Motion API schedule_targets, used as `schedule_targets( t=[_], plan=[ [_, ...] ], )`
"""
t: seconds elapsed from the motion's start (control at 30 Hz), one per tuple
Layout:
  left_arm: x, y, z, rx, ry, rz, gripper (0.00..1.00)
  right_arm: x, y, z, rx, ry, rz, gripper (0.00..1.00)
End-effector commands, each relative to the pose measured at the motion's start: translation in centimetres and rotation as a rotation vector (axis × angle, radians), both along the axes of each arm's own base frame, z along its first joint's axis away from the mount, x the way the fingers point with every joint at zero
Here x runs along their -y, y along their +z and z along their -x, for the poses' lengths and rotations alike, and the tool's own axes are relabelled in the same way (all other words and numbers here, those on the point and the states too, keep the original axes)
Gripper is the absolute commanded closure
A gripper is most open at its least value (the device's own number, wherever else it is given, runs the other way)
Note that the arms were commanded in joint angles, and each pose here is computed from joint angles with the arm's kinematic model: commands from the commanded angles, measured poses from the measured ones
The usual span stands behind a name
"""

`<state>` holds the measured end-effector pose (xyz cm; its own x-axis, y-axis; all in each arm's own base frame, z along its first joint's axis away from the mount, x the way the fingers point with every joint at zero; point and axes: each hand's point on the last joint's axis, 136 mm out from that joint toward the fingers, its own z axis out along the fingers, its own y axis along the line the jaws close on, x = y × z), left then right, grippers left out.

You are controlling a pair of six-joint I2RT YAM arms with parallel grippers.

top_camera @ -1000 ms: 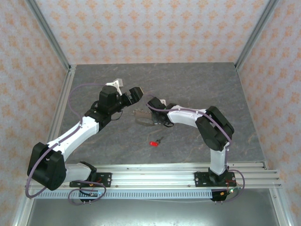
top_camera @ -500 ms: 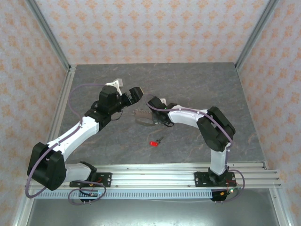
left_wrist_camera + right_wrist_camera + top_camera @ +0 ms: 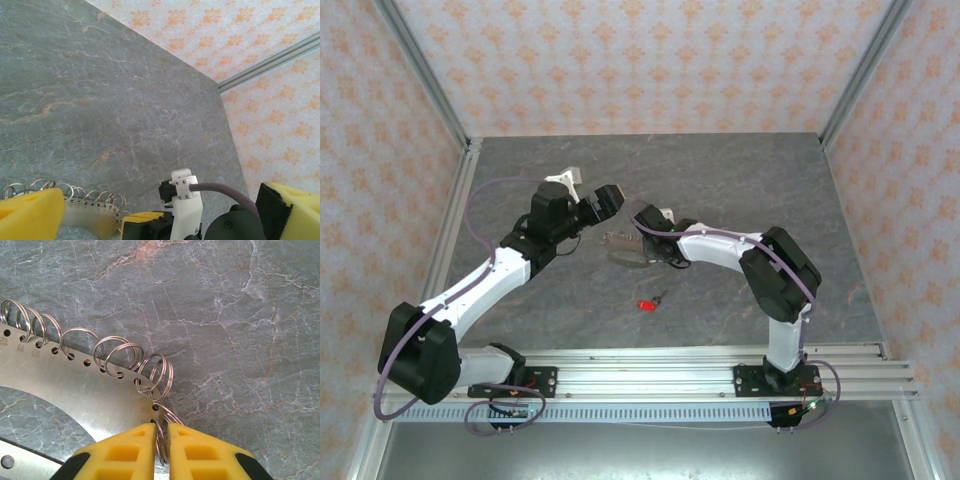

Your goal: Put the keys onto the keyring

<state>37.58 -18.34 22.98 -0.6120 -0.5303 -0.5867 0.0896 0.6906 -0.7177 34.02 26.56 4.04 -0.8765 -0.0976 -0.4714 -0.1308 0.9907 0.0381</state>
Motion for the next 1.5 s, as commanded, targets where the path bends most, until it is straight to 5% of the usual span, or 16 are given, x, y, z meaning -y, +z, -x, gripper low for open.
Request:
schedule_targets(
  t=[0.0, 0.67, 1.0, 1.23, 1.47],
  plan=[
    [-0.5, -0.2, -0.4, 0.009, 0.018, -0.004, 0.0, 0.5, 0.3, 0.0, 0.011, -0.001, 0.031, 0.87],
    [-0.5, -0.4, -0.5, 0.006, 0.02, -0.008, 0.0, 0.5, -0.6, 0.0, -0.005, 0.006, 0.05, 0.89],
    [-0.5, -0.5, -0.6, 0.001, 0.019, -0.008, 0.0, 0.6, 0.2, -0.2, 0.015, 0.006, 0.054, 1.0],
    [-0.4, 1.2, -1.1, 0.019, 0.02, -0.014, 0.0, 0.1, 7.2, -1.6, 0.141, 0.08, -0.036, 1.0],
    [-1.1, 5.0, -2.2, 0.057, 0.032, -0.022, 0.0, -0.8, 18.2, -3.0, 0.298, 0.234, -0.367, 1.0]
  ],
)
